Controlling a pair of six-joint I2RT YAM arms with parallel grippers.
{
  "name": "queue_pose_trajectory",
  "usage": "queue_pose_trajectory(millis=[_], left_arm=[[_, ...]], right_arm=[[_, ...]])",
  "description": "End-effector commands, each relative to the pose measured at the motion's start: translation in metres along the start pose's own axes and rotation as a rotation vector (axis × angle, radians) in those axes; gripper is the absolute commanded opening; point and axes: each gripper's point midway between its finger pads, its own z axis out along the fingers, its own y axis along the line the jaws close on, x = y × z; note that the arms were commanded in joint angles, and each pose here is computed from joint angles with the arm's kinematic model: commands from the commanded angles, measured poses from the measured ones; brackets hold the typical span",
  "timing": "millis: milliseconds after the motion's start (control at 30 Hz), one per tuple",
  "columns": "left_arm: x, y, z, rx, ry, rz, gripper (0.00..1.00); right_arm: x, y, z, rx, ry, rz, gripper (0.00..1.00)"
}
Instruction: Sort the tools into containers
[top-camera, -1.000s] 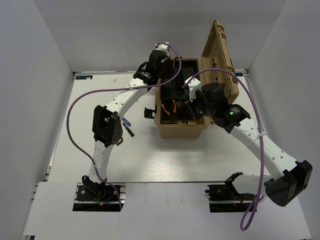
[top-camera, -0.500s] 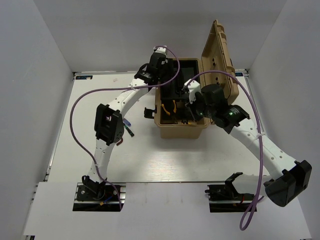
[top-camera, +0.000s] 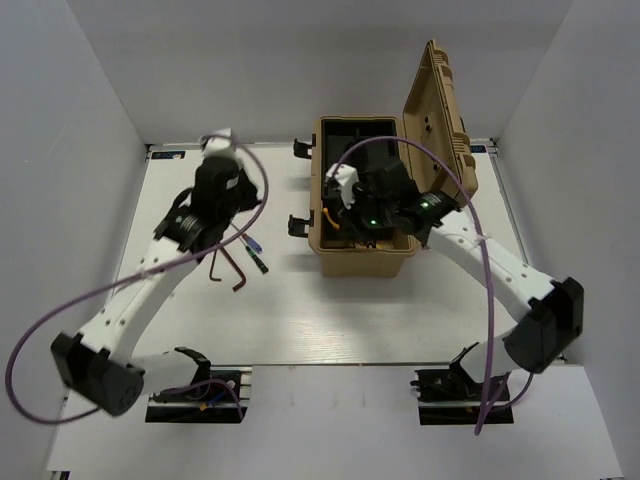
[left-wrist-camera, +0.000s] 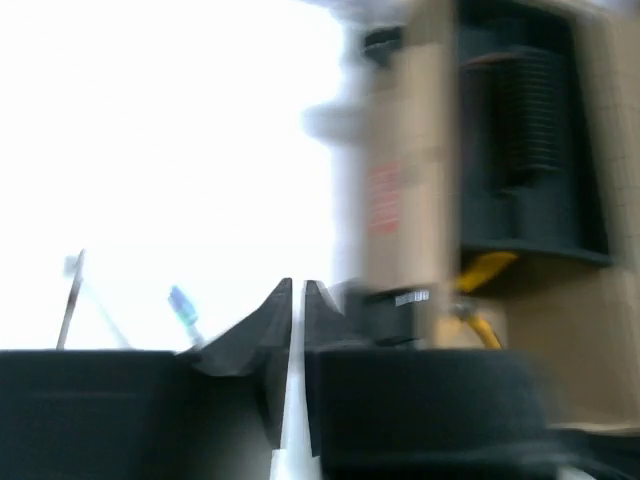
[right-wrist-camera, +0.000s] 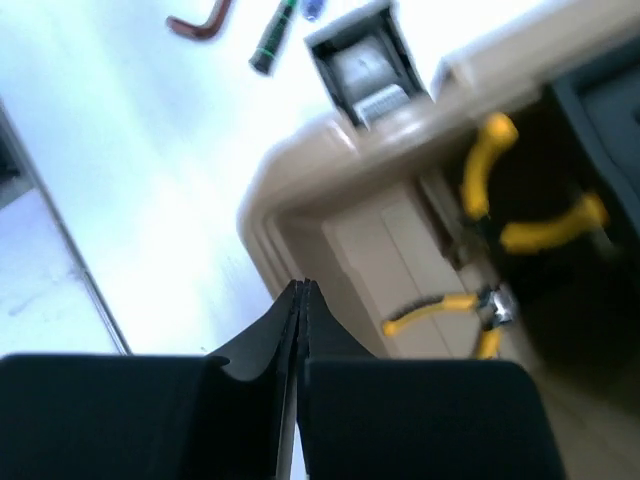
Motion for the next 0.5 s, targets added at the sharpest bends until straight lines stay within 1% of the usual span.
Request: queue_pose_trajectory(millis=[0,33,67,100,133,167,200,233,267,300,333,367,400,433,467], left_arm=[[0.079,0.09,-0.011,-0.328,0.148,-0.052,0.26],[0.087,0.108,-0.025,-0.383,0.135,-0.115,0.51],[0.087,0.123,-0.034,-0.448,0.108,-0.135,0.6],[0.097,0.136,-0.049,-0.507,0.129,-0.146,0.66],[0.092,0.145,-0.064,-0.54,0.088,-0.191,0.71],[0.086,0.152,-0.074,-0.582,0.037,-0.247,0.72],[0.087,0.158,-0.084,-0.606,0.018,-0.271,0.72],[0.089,0.166,-0.098,-0.639,0.011,-0.285,0.72],[0.083,0.17,-0.107,-0.651,-0.037,-0.32,0.73],[0.077,0.172,-0.122,-0.631,-0.088,-0.355,0.73],[0.076,0.176,-0.132,-0.635,-0.109,-0.374,0.73],[0.074,0.181,-0.141,-0.642,-0.146,-0.391,0.73],[0.069,0.184,-0.155,-0.613,-0.201,-0.423,0.7],[0.064,0.189,-0.165,-0.617,-0.248,-0.443,0.64],[0.065,0.194,-0.172,-0.615,-0.269,-0.451,0.48]], right_arm=[[-0.047,0.023,0.001,-0.065,-0.065,-0.087,0.0],[-0.042,0.033,0.024,-0.098,-0.017,-0.086,0.1],[-0.044,0.035,0.028,-0.096,-0.007,-0.081,0.19],[-0.061,0.036,0.037,-0.097,-0.019,-0.082,0.26],[-0.054,0.046,0.056,-0.125,0.029,-0.066,0.3],[-0.054,0.049,0.063,-0.133,0.046,-0.057,0.35],[-0.071,0.05,0.076,-0.139,0.03,-0.054,0.36],[-0.073,0.058,0.085,-0.151,0.043,-0.024,0.37],[-0.065,0.061,0.113,-0.171,0.094,-0.007,0.39],[-0.067,0.067,0.123,-0.179,0.102,-0.001,0.39],[-0.092,0.069,0.122,-0.173,0.048,0.008,0.39],[-0.073,0.07,0.154,-0.171,0.113,0.047,0.39],[-0.075,0.07,0.161,-0.162,0.112,0.055,0.4],[-0.093,0.073,0.162,-0.156,0.072,0.072,0.4],[-0.079,0.073,0.187,-0.143,0.106,0.102,0.4]])
